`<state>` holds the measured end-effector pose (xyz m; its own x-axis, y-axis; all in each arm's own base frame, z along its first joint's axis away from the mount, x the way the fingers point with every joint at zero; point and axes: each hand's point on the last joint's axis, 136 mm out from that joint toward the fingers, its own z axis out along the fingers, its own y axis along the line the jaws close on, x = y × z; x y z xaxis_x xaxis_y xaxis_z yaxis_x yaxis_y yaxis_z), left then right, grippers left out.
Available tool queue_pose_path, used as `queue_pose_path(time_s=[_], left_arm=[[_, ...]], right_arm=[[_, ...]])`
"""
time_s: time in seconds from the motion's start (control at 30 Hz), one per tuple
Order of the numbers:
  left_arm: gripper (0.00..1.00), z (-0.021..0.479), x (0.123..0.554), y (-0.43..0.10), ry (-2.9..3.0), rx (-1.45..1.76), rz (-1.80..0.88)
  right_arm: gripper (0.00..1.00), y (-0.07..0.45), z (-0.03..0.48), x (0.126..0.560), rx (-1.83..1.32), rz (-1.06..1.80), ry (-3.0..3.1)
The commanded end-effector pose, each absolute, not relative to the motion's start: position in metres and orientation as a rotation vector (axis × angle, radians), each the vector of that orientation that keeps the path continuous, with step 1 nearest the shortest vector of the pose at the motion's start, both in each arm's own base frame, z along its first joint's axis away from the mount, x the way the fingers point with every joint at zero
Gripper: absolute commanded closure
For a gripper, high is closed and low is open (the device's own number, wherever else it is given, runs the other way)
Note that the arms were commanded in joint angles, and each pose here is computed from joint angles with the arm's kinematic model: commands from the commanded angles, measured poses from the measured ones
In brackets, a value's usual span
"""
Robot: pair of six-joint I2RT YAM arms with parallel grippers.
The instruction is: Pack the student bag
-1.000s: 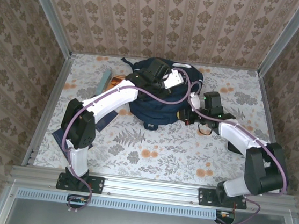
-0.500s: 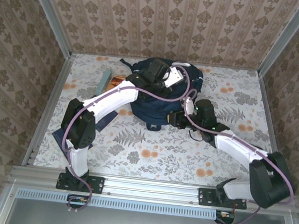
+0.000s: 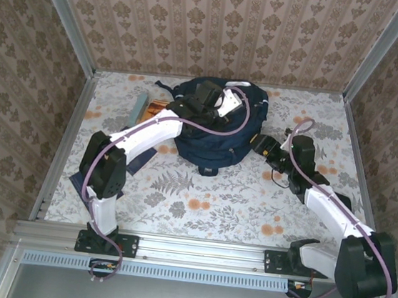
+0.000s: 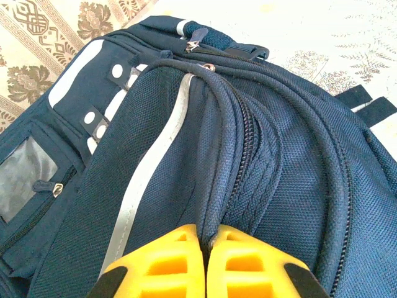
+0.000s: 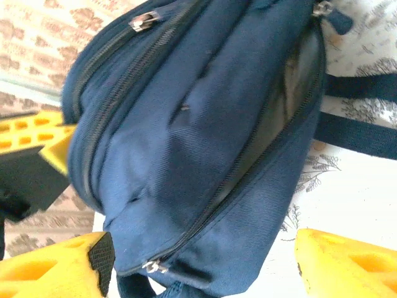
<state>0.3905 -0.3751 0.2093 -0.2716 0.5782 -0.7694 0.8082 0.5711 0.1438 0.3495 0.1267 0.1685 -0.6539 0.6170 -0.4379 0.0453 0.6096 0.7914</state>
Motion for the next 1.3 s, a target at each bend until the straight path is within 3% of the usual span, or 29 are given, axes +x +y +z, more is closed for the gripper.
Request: queue_pose_path(time_s=[0.0,0.17,0.33,0.47,0.67,0.7,0.8,0.97,1.27], left_arm=[[1.0,0.276,0.394,-0.376,1.836,0.99,-0.434],[1.0,0.278,0.392,-0.376,1.838,0.985,-0.443],[1.0,0.276,0.391,-0.375,1.848,0.984,-0.445],[1.0,0.274,0.39,-0.375,1.855,0.981,-0.45],[1.0,0.276,0.385,-0.372,1.89,0.943,-0.501],[0.97,0.276,0.383,-0.37,1.909,0.925,-0.515],[0.72,0.273,0.379,-0.354,2.007,0.816,-0.53],[0.45,0.259,0.359,-0.311,2.202,0.596,-0.511],[0.39,0.217,0.283,-0.278,2.44,0.337,-0.578]], right_arm=[[0.22,0.146,0.185,0.368,0.623,1.241,2.058],[0.23,0.163,0.2,0.388,0.561,1.352,2.027],[0.32,0.173,0.201,0.392,0.523,1.401,2.031],[0.43,0.176,0.196,0.39,0.514,1.406,2.061],[0.69,0.191,0.201,0.39,0.468,1.454,2.076],[0.74,0.194,0.202,0.39,0.458,1.458,2.078],[0.87,0.201,0.207,0.391,0.432,1.464,2.077],[0.92,0.221,0.221,0.394,0.375,1.495,2.064],[0.94,0.283,0.243,0.392,0.23,1.602,2.053]])
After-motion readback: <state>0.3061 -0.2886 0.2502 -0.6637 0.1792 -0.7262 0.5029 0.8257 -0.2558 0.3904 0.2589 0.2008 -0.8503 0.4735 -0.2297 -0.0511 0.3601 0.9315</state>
